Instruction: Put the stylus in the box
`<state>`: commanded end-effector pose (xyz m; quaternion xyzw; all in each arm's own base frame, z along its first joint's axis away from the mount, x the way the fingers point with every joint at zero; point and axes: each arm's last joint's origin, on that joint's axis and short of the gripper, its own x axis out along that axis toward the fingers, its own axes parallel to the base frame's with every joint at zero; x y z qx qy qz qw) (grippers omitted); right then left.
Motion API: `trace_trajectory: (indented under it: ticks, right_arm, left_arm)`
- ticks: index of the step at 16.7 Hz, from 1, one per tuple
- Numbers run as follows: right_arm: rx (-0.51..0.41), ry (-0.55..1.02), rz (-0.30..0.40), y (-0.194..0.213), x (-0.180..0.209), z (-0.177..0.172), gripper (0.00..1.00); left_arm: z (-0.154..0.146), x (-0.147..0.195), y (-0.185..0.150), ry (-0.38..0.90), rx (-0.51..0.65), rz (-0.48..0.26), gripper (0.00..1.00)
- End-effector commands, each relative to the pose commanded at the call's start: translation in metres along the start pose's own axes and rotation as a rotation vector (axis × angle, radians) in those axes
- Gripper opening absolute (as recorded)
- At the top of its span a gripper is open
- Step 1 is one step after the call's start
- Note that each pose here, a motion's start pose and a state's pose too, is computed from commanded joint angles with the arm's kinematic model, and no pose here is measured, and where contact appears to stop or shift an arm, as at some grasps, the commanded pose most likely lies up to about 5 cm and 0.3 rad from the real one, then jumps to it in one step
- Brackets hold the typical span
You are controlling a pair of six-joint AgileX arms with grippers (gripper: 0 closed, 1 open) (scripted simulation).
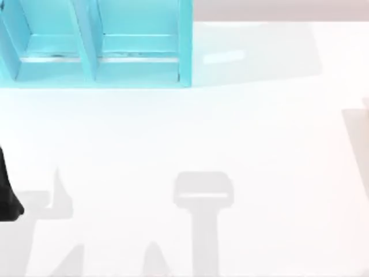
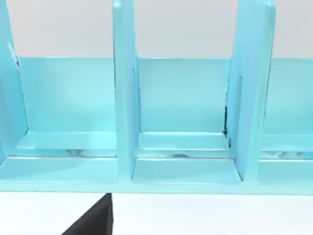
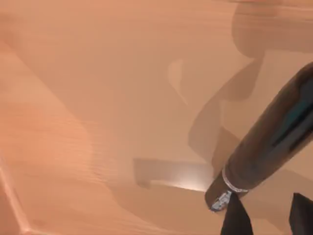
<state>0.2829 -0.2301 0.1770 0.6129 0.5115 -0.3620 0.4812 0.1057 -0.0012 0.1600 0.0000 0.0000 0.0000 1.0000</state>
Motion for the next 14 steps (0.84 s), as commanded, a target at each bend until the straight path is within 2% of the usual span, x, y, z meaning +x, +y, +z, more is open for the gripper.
trace_trajectory:
  ticks: [8,14]
  right_arm:
    - [0.000,0.000,0.000,0.0000,0.0000,0.0000,0.98]
    - [0.000,0.000,0.000,0.0000,0.0000,0.0000,1.00]
  left_arm:
    - [0.0000,0.0000,0.0000,0.000,0.000,0.000,1.00]
    - [0.0000,0.0000,0.0000,0.000,0.000,0.000,1.00]
